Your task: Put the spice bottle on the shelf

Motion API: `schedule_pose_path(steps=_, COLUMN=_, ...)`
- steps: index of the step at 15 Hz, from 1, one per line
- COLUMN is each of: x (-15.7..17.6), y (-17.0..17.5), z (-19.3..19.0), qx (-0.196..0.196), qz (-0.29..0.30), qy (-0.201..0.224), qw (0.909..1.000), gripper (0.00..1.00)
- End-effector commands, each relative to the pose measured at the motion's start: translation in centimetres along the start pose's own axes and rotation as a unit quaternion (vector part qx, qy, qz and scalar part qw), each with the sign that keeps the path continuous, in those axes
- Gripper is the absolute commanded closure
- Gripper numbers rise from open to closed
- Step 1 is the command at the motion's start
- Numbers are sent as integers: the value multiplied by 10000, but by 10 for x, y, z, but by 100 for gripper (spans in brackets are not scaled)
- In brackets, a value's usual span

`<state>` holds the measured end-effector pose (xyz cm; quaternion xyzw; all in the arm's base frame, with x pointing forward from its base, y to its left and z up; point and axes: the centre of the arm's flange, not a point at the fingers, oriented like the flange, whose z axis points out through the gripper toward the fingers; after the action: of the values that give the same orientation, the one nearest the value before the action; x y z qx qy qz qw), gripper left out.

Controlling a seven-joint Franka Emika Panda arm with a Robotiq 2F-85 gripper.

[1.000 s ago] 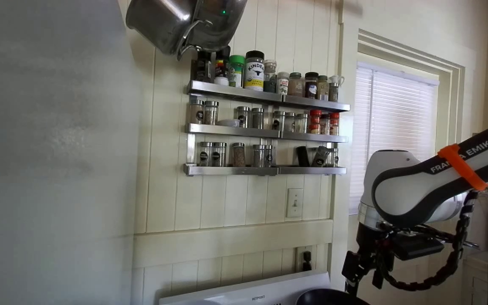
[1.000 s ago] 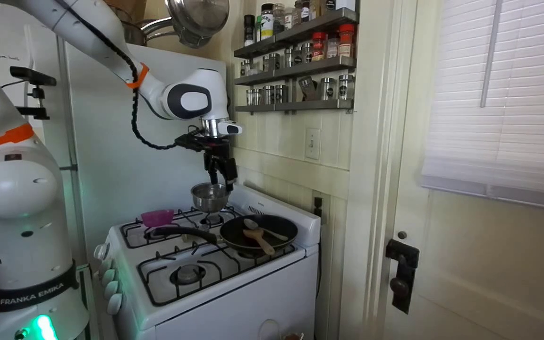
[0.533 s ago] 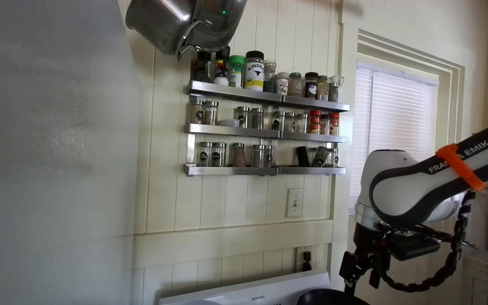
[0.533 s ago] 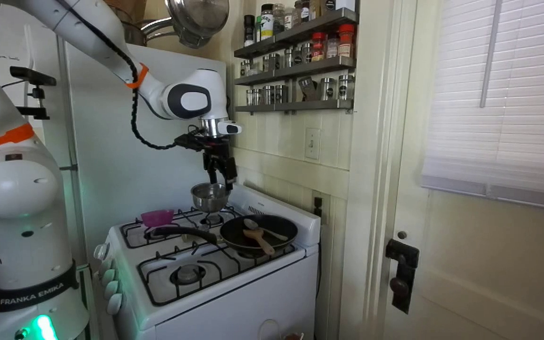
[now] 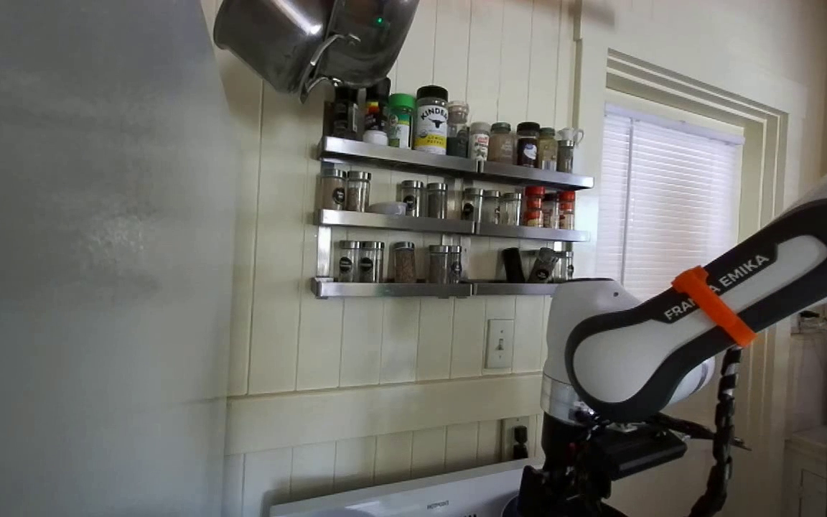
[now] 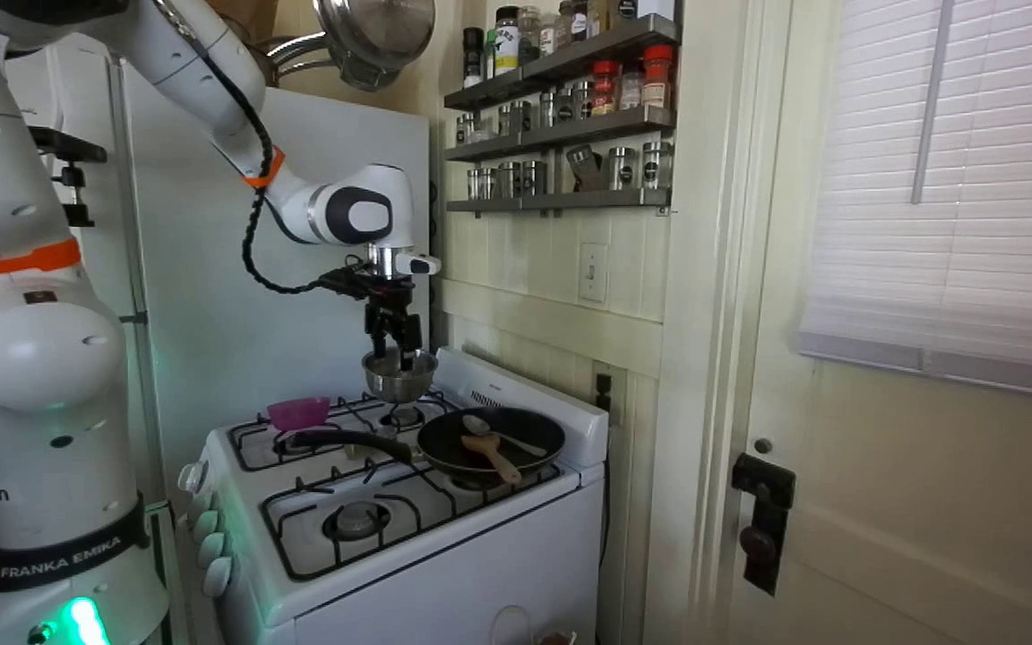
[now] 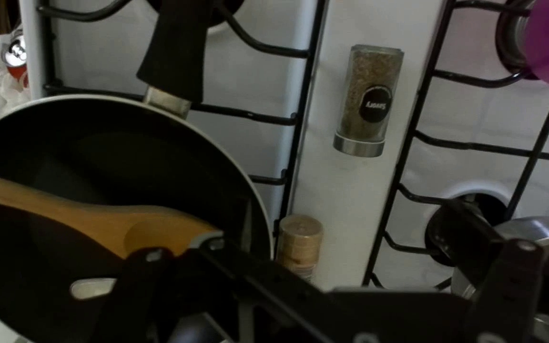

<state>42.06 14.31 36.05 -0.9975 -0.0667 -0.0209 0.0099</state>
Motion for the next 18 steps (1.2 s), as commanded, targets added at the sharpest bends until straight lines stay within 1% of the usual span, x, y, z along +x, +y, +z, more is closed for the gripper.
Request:
schedule_pose_path(steps=1, x=7, y=-24, z=18, qx=-27, qz=520, qy=-179, qw=9985, gripper=0)
schedule_pose_path(steps=3, x=2, y=-35, z=31, qx=-48, qz=797, qy=-327, qw=9963, gripper=0)
schedule_pose_path(steps=5, x=-6, y=-36, z=45, qx=-44, qz=1158, qy=-562, qw=9917, gripper=0)
schedule_pose_path(steps=6, x=-10, y=-31, z=49, qx=51, qz=1255, qy=-567, qw=9905, gripper=0)
schedule_pose_path(steps=7, x=-5, y=-29, z=38, qx=-63, qz=976, qy=-431, qw=9943, gripper=0)
schedule_pose_path(steps=9, x=-7, y=-28, z=46, qx=-37, qz=1097, qy=-533, qw=9925, gripper=0)
schedule_pose_path(steps=12, x=-6, y=-26, z=45, qx=-40, qz=1096, qy=-534, qw=9925, gripper=0)
schedule_pose_path(steps=16, x=-10, y=-27, z=72, qx=116, qz=1203, qy=-642, qw=9906, gripper=0)
schedule_pose_path(steps=18, x=-14, y=-25, z=87, qx=76, qz=1172, qy=-629, qw=9911, gripper=0)
